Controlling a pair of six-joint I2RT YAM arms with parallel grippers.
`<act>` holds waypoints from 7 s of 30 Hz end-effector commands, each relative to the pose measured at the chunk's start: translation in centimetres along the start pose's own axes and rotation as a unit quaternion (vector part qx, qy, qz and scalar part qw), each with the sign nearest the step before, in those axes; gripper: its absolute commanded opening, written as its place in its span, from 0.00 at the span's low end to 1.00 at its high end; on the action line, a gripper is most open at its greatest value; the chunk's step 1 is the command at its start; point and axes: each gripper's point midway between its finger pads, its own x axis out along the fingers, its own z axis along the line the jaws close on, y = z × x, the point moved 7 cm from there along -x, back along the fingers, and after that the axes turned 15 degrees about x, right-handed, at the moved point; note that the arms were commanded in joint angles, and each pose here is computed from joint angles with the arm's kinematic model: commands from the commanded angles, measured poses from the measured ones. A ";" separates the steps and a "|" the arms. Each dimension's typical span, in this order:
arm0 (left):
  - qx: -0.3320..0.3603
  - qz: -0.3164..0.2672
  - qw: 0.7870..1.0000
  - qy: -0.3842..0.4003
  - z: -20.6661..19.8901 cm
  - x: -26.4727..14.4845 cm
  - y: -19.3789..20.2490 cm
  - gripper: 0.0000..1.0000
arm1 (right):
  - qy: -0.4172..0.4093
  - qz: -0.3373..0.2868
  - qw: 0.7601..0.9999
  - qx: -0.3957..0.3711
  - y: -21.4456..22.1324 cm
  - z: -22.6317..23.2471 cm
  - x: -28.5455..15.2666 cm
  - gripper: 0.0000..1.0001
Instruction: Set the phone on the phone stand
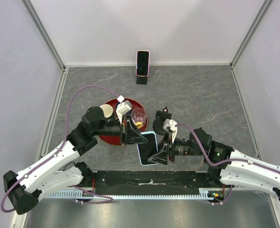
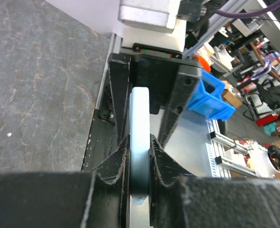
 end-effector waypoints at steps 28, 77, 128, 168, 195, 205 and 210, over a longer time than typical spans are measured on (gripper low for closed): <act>0.312 -0.080 0.940 -0.113 0.0 -1.2 -12.2 0.02 | 0.506 -0.236 0.829 -0.015 -8.8 -6.4 -5.7 0.67; 0.336 -0.067 0.939 -0.040 7.7 2.2 -9.9 0.02 | 0.545 -0.134 0.823 -0.089 -9.9 -12.4 -4.6 0.00; 0.421 -0.078 0.882 0.197 17.7 9.3 -4.9 0.02 | 0.414 -0.074 0.906 -0.037 -10.1 -13.8 -4.5 0.00; 0.445 -0.042 0.894 -0.043 20.4 8.3 -5.8 0.02 | 0.530 -0.249 0.810 -0.023 -11.0 -14.5 -8.0 0.00; 0.315 0.026 0.796 -0.517 23.8 8.3 -4.5 0.02 | 0.618 -0.385 0.685 -0.013 -10.2 -14.7 -8.1 0.00; 0.287 0.049 0.779 -0.555 24.2 9.2 -3.7 0.02 | 0.576 -0.381 0.723 -0.001 -10.7 -14.3 -6.8 0.00; 0.289 0.063 0.776 -0.557 24.5 10.4 -3.3 0.02 | 0.525 -0.373 0.765 0.020 -11.0 -12.9 -5.9 0.00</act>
